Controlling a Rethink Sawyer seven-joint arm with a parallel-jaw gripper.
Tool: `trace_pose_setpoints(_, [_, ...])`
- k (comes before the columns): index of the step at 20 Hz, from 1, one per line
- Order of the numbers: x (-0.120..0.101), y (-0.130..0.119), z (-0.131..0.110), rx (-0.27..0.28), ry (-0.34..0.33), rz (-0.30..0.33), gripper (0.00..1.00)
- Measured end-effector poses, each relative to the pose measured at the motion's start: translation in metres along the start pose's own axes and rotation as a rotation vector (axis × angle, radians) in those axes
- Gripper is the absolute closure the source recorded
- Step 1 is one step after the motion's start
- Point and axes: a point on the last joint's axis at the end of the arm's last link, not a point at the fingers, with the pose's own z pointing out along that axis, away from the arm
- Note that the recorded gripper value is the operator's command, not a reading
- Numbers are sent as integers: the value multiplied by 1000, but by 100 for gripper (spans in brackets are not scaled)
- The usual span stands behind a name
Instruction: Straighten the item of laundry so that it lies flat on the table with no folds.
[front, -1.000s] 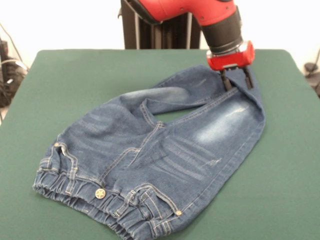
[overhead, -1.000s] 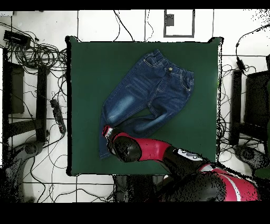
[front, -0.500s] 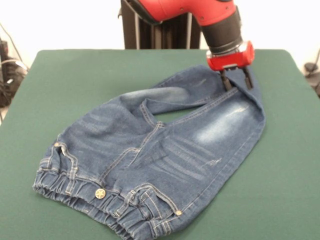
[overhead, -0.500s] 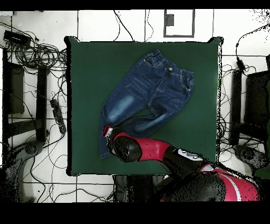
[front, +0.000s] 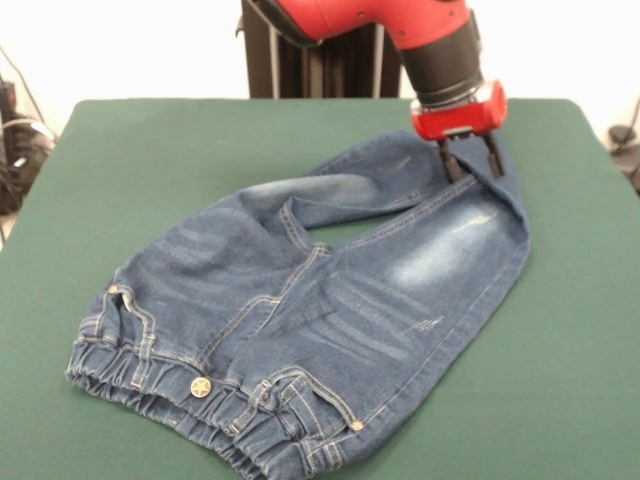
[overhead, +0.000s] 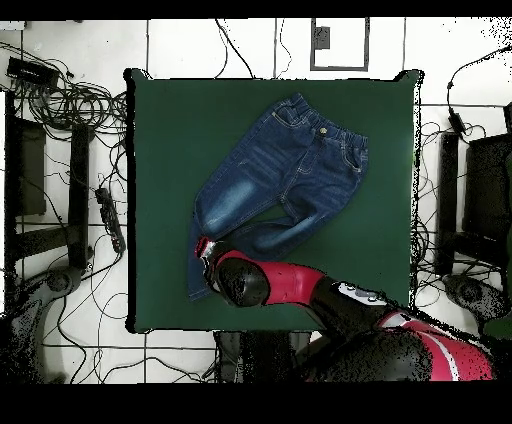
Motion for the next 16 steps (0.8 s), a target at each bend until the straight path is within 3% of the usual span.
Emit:
trace_pose_setpoints(11, [1,3,-2,2,-1,-5,0])
trace_pose_setpoints(12, [1,4,-2,3,-2,-7,100])
trace_pose_setpoints(16, [1,8,-3,4,-5,-15,100])
